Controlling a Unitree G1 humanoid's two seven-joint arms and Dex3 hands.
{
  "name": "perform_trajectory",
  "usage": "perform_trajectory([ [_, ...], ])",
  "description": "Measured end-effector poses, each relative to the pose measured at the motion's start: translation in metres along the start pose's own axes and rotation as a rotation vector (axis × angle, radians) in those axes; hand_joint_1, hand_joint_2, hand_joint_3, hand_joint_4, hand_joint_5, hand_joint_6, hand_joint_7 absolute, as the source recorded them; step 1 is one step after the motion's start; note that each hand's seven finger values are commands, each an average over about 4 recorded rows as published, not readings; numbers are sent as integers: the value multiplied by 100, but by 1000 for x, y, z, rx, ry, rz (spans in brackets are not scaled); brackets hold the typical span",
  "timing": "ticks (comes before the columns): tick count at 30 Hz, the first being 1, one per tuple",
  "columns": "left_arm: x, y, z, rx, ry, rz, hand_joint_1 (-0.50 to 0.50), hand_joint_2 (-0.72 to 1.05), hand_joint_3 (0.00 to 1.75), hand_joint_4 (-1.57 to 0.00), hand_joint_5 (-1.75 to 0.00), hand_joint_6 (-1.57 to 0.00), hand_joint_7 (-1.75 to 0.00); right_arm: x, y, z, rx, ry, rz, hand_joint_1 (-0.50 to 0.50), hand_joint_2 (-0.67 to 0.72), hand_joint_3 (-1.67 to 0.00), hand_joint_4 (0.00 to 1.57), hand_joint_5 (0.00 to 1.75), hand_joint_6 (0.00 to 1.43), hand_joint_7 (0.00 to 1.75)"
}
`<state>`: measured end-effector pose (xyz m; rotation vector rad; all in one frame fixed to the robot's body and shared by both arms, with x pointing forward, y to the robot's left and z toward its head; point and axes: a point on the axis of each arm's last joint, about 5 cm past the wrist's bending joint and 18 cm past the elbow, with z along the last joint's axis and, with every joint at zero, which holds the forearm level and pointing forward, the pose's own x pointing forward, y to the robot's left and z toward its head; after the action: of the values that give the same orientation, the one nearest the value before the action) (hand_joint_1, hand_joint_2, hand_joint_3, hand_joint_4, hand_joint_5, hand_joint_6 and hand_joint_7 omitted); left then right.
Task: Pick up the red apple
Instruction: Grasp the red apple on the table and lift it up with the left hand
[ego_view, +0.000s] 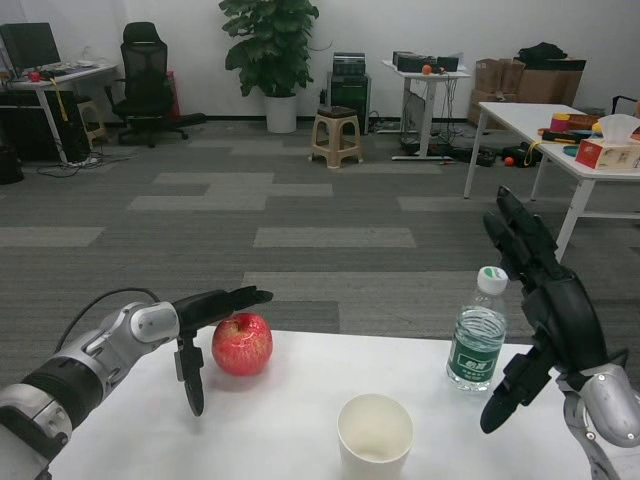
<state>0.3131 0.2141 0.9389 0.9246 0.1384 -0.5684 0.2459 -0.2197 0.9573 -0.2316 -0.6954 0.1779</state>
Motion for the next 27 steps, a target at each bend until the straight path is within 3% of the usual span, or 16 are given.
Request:
perform_trajectory([
  [4, 5, -2, 0, 13, 23, -12, -50, -10, 0, 0, 0, 0, -21, 0, 1, -1, 6, 1, -2, -42, 72, 0, 0, 0, 0, 0],
  [17, 15, -23, -5, -60, 45, -21, -50, -6, 0, 0, 0, 0, -21, 0, 4, -1, 17, 1, -6, -42, 72, 0, 0, 0, 0, 2],
  [27, 16, -25, -5, -74, 36, 4, -50, -2, 0, 0, 0, 0, -14, 0, 4, -1, 19, 1, -7, -42, 72, 0, 0, 0, 0, 0],
])
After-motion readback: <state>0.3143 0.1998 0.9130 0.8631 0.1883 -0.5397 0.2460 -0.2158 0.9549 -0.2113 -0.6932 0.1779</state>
